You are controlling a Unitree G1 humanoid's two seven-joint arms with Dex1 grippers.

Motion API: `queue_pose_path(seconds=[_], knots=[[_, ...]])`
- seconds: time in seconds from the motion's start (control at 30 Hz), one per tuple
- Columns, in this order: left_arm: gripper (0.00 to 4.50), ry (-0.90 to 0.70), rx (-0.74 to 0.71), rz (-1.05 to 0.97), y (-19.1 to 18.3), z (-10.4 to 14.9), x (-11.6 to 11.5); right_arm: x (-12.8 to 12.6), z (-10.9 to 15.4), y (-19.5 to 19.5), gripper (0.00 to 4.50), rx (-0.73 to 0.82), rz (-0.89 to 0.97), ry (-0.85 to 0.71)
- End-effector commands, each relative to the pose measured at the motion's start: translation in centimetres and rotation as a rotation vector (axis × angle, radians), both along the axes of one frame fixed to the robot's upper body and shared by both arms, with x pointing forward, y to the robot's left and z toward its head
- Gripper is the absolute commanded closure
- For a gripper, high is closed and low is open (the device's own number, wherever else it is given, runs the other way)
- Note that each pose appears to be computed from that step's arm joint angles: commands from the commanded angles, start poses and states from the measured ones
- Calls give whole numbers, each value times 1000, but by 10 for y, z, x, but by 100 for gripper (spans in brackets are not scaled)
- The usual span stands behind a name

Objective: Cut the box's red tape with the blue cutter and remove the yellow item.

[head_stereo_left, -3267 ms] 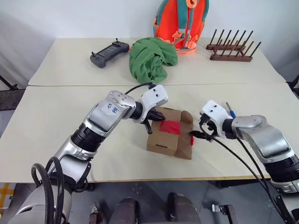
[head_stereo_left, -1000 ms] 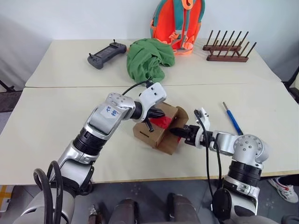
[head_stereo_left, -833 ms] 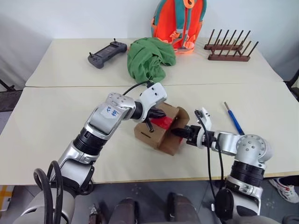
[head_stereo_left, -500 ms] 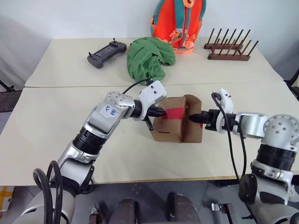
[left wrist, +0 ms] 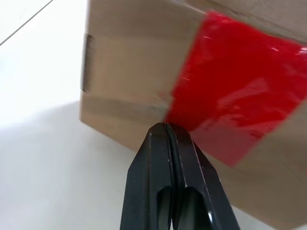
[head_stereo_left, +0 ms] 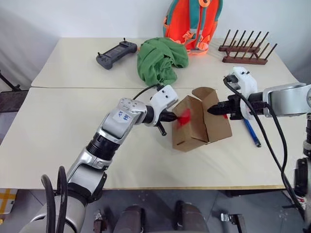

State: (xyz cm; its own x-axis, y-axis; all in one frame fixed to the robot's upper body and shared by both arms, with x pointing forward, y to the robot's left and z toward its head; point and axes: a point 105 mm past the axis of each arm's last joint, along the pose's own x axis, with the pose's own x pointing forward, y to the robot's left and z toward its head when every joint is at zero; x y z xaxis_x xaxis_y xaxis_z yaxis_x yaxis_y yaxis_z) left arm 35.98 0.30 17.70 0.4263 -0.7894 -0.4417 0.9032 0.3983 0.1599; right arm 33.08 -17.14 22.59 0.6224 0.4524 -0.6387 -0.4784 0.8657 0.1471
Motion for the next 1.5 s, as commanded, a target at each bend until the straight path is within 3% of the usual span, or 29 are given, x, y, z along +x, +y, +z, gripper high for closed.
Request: queue_pose_path(seconds=[0.03, 0.5, 0.83, 0.97, 1.1, 1.27, 1.5], knots=[[450, -32, -46, -33, -10, 13, -6, -8, 7, 5, 445, -57, 54, -12], [450, -1, -41, -35, -5, 4, -12, 0, 17, 15, 445, -279, 62, -62], [450, 11, -70, -25, 6, 12, -12, 3, 45, 42, 445, -332, 77, -177], [450, 5, -44, -25, 10, 8, -10, 3, 45, 46, 445, -320, 62, -183], [450, 2, -69, -48, 11, 20, -12, 1, 21, 43, 445, -326, 24, -151], [450, 65, -140, -155, 21, 50, -31, -3, 15, 45, 445, -289, -23, -147], [450, 17, -182, -215, 2, 72, -36, -6, 11, 49, 445, -243, -80, -145]])
